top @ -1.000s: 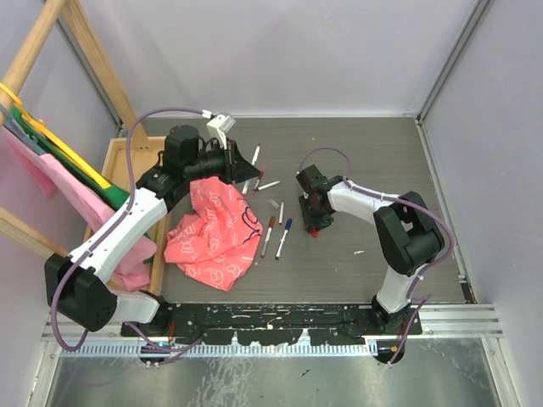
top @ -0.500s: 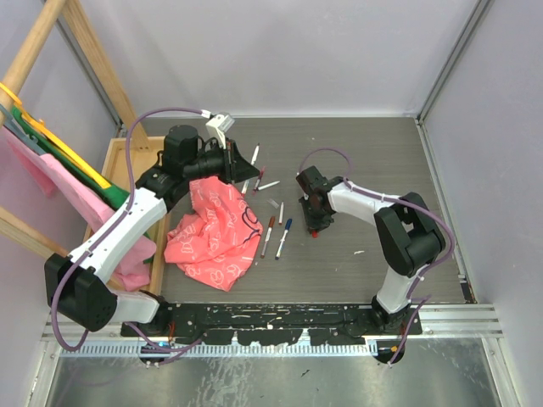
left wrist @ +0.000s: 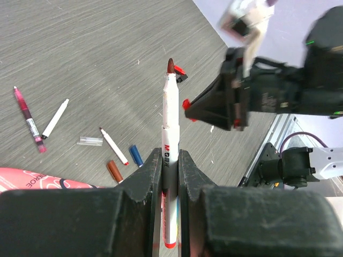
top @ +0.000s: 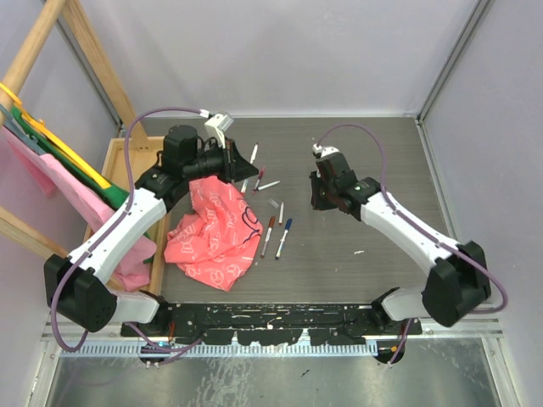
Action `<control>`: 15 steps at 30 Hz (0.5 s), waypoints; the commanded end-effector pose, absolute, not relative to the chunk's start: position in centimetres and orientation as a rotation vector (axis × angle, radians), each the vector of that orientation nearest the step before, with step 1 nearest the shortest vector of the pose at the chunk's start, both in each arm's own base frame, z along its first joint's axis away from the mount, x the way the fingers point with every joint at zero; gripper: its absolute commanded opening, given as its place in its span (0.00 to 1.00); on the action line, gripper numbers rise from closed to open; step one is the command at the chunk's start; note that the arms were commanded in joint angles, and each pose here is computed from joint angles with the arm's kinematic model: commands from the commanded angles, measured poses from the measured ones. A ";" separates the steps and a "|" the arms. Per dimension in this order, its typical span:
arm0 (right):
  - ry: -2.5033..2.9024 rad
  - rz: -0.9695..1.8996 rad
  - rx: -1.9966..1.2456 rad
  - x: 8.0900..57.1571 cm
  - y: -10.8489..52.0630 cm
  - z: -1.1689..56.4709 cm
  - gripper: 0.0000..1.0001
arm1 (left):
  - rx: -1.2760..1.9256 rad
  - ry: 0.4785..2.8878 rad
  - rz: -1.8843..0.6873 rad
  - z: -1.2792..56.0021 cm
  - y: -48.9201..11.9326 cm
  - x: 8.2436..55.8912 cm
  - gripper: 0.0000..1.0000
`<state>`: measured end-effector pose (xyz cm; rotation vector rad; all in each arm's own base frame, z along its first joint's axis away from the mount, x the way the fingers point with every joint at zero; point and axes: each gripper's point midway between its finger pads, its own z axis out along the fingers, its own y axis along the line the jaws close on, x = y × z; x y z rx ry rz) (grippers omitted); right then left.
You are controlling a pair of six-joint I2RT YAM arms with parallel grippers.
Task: Insert the pens into the pen caps
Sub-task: Insert the pen cap onto the pen.
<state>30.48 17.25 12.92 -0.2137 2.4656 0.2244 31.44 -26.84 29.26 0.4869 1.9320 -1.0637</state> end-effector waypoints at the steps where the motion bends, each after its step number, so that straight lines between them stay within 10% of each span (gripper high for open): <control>1: 2.193 0.363 -0.140 32.7 18.7 21.3 0.05 | 0.502 1.807 -1.063 33.0 -26.7 31.2 0.00; 15: 1.645 0.895 0.056 30.4 21.1 35.3 0.00 | 0.676 1.718 -0.944 33.8 -28.9 26.8 0.00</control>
